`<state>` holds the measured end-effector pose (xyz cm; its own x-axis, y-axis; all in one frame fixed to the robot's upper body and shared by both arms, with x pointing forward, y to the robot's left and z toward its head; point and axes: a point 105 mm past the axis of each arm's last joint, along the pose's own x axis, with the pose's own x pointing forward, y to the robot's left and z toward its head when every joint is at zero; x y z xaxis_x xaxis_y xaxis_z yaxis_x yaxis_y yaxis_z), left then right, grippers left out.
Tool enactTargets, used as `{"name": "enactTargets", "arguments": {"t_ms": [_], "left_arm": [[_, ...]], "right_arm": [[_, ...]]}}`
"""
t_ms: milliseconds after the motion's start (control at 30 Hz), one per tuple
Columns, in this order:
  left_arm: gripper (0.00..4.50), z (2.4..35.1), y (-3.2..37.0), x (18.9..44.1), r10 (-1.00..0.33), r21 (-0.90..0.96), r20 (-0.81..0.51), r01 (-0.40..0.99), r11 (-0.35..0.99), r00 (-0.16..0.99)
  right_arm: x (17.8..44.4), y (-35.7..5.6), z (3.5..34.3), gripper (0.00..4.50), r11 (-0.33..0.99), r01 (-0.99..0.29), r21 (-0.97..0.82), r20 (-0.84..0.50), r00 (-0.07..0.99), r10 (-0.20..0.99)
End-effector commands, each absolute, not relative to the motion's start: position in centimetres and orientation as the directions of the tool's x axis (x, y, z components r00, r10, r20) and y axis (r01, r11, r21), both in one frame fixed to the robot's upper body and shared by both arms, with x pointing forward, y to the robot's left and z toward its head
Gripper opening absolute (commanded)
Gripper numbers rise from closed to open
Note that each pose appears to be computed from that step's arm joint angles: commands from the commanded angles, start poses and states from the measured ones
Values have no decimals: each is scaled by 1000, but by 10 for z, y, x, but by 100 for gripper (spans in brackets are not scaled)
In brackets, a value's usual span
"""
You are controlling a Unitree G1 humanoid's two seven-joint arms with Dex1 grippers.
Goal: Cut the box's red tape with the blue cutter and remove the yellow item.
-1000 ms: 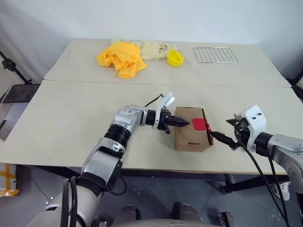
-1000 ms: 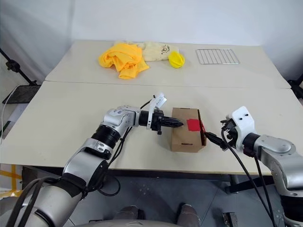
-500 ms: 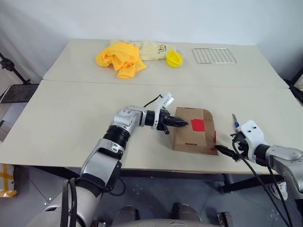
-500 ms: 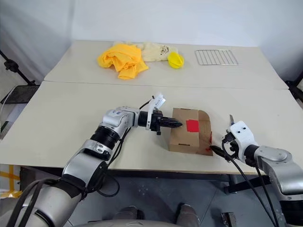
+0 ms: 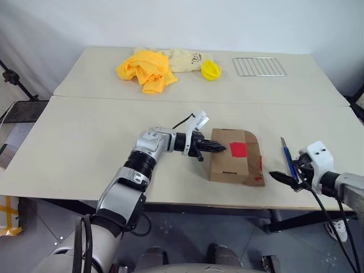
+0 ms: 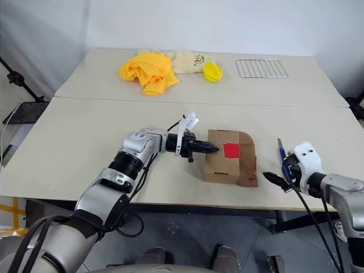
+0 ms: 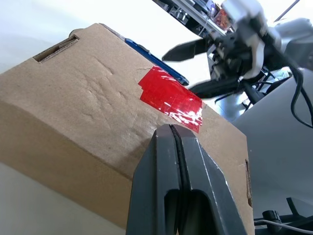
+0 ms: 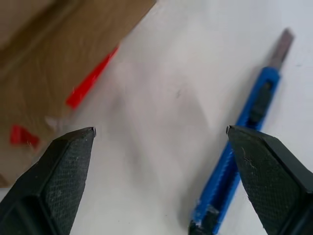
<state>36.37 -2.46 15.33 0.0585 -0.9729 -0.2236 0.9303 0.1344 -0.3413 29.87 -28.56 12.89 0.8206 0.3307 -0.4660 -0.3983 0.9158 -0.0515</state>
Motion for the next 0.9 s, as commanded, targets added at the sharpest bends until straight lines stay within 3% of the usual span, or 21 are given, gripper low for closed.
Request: {"name": "enactTargets", "arguments": {"t_ms": [33,433,667,900], "left_arm": [[0,137,-20,363,-957,-359,-280,917,172,70],[0,137,-20,362,-956,-357,-287,919,169,64],[0,137,-19,360,-953,-355,-299,920,165,56],[0,137,-20,359,-952,-352,-300,922,163,53]], "right_arm": [[303,-277,146,447,922,-387,11,-391,847,360],[326,-252,147,447,892,-393,225,-352,820,451],[345,-239,128,447,825,-386,412,-423,721,548],[348,-225,122,447,759,-374,533,-430,653,624]]}}
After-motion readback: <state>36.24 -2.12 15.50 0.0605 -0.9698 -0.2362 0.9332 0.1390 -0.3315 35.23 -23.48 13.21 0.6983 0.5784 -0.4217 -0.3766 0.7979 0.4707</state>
